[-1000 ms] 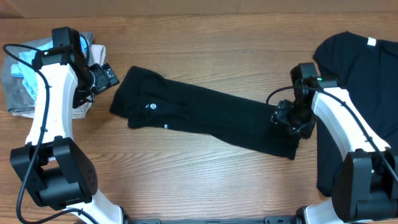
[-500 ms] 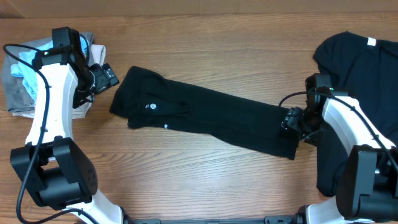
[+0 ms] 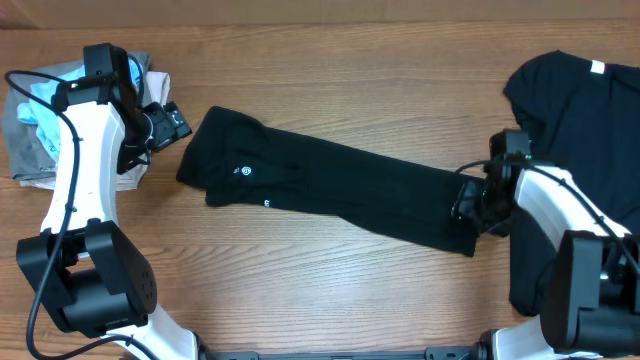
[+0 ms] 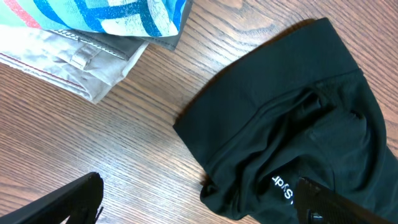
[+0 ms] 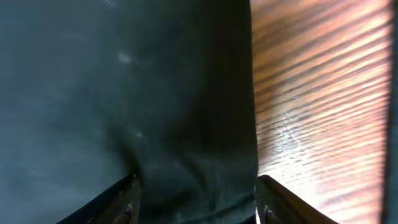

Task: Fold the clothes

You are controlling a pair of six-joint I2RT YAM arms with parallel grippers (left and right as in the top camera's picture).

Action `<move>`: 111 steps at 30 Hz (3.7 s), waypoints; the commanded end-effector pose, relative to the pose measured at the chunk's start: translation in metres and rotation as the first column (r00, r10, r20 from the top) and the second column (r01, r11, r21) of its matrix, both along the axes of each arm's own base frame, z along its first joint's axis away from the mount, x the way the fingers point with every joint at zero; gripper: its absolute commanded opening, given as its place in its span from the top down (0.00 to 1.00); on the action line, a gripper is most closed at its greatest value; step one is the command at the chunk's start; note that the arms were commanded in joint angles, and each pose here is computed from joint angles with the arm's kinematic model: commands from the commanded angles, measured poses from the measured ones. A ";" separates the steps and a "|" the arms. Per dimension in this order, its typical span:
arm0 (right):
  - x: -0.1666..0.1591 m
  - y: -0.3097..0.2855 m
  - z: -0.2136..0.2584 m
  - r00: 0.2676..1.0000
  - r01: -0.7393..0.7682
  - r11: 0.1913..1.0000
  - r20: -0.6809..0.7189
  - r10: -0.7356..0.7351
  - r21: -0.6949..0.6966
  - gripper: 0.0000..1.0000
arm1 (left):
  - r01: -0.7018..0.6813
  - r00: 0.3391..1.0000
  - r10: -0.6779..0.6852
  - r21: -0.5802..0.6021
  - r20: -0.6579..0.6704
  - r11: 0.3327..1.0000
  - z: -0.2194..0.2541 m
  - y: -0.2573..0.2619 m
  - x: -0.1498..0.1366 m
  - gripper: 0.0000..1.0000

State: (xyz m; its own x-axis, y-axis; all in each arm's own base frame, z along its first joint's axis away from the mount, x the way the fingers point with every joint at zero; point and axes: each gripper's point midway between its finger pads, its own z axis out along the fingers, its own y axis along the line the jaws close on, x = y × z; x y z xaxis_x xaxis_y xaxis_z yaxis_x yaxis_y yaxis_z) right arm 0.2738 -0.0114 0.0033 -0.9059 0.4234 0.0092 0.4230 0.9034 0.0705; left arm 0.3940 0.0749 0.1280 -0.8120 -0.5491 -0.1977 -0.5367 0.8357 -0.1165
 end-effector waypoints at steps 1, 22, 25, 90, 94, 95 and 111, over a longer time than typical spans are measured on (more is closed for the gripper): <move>-0.012 0.001 -0.016 1.000 -0.009 1.000 -0.011 0.009 0.012 0.37 | 0.010 1.000 -0.010 -0.006 0.020 1.000 0.006 -0.003 0.003 0.00; -0.014 -0.002 -0.029 1.000 0.005 1.000 0.019 -0.004 -0.012 0.83 | 0.011 1.000 -0.011 -0.005 0.021 1.000 0.007 -0.004 0.003 0.00; -0.011 -0.003 -0.029 0.999 0.024 1.000 0.028 -0.023 -0.012 0.94 | 0.011 1.000 -0.011 -0.005 0.020 1.000 0.006 -0.004 0.003 0.00; 0.083 0.211 0.137 0.894 -0.403 0.861 0.333 0.299 0.311 0.96 | 0.013 1.000 -0.013 -0.005 0.021 1.000 0.007 -0.005 0.004 0.00; 0.084 0.229 0.116 0.885 -0.437 0.844 0.319 0.340 0.311 0.96 | 0.013 1.000 -0.013 -0.005 0.021 1.000 0.007 -0.005 0.004 0.00; 0.084 0.233 0.111 0.883 -0.443 0.841 0.315 0.348 0.312 0.96 | 0.013 1.000 -0.013 -0.005 0.020 1.000 0.006 -0.005 0.004 0.00; 0.093 0.258 0.070 0.884 -0.452 0.832 0.289 0.369 0.321 0.96 | 0.013 1.000 -0.013 -0.005 0.020 1.000 0.006 -0.005 0.004 0.00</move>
State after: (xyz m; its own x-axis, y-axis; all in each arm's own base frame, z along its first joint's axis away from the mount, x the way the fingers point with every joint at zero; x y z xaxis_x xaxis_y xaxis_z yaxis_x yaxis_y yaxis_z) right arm 0.3656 0.2425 0.0743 -0.9927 -0.0014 -0.1210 -0.0587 0.8799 0.4715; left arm 0.3939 0.0748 0.1280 -0.8121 -0.5491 -0.1974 -0.5368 0.8357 -0.1164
